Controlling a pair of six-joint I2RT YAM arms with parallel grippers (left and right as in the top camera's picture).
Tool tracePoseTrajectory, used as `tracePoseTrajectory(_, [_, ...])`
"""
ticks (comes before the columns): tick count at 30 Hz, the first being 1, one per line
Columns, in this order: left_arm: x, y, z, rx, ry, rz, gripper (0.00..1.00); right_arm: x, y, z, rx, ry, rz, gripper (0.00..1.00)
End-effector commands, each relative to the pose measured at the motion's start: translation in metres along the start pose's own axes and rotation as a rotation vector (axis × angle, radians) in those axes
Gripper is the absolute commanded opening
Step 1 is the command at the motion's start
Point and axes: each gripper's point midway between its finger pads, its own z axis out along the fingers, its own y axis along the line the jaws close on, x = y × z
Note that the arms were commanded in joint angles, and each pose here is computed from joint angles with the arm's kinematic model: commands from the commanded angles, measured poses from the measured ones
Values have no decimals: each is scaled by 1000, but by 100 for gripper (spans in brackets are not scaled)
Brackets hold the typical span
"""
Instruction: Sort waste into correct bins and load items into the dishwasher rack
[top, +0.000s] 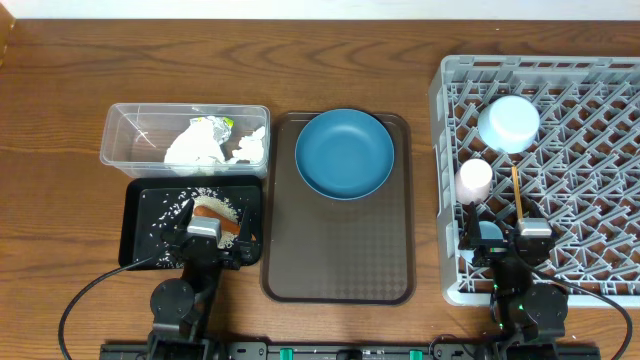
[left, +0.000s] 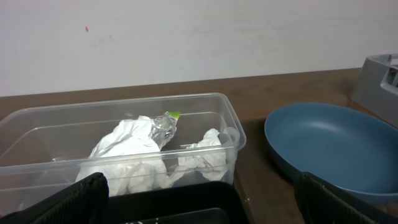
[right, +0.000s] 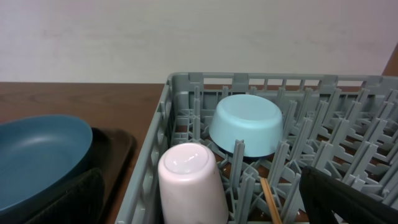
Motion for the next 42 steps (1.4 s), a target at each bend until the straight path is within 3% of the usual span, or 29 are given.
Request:
tracePoseTrajectory(1, [14,1,0,-4,43,-3,98,0,-3,0,10,0,-10,99])
tracePoseTrajectory(42, [15,10,0,-40,46,-17,98,0,-3,0,10,0,-10,99])
